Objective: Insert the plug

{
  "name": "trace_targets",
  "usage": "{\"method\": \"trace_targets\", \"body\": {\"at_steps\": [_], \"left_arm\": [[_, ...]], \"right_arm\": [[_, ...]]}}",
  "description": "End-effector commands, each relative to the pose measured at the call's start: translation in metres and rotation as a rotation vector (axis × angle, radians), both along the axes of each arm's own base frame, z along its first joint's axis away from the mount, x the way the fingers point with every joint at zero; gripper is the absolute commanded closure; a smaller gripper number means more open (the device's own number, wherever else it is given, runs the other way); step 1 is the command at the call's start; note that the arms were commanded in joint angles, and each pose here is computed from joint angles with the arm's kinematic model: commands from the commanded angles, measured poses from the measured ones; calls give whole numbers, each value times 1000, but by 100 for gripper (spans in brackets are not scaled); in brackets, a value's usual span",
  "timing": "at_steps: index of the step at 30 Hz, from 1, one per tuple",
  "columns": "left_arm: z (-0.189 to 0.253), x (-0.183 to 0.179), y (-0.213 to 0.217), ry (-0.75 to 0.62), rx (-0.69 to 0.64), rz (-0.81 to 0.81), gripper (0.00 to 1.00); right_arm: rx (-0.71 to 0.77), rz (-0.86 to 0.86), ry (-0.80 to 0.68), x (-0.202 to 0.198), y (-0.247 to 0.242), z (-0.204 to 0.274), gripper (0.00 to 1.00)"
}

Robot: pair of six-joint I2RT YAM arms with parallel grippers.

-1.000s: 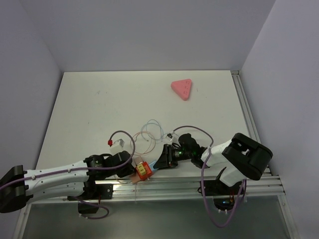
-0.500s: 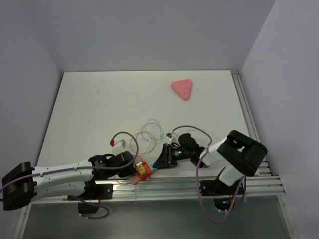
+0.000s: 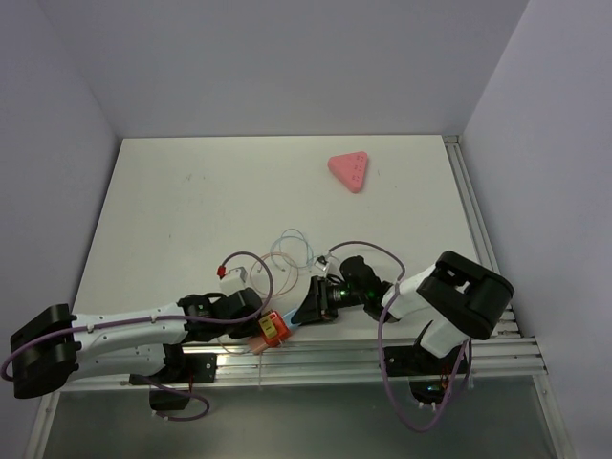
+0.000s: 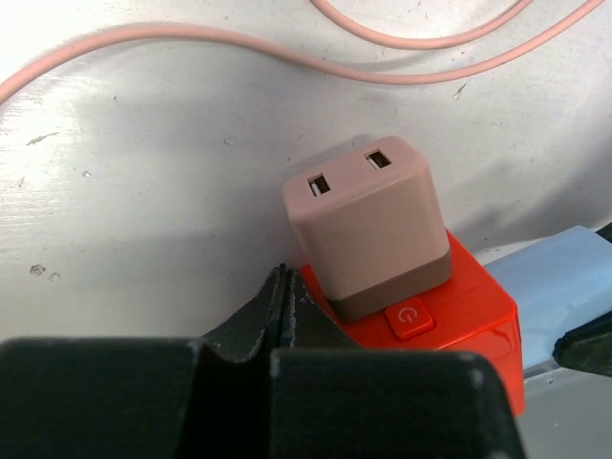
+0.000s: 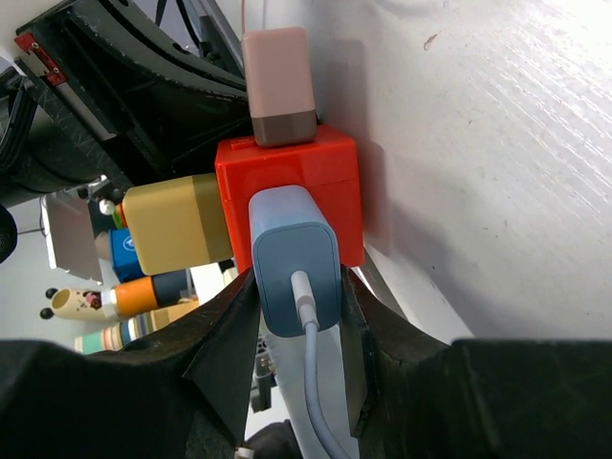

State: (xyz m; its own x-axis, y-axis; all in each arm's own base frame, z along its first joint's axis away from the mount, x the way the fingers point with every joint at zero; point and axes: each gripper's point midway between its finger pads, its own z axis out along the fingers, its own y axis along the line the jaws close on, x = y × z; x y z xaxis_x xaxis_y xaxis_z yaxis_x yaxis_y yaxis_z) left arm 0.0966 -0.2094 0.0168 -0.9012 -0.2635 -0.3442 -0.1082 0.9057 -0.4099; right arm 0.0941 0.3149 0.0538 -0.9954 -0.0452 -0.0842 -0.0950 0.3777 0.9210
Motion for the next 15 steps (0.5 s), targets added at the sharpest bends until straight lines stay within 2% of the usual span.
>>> {"method": "trace_targets", "body": {"at_steps": [1,7,15], "left_arm": [[49,3,-69,-12,-297,-67,100],[49,2,-71,-8,-304,-71,100],[48,4,-69,-17,-293,-65,100]], "right_arm": [[12,73,6,-20,16,-1,100],[24,76,53,-24,24,-5,100],[-55,83,-34,-21,24,-7,100]]}}
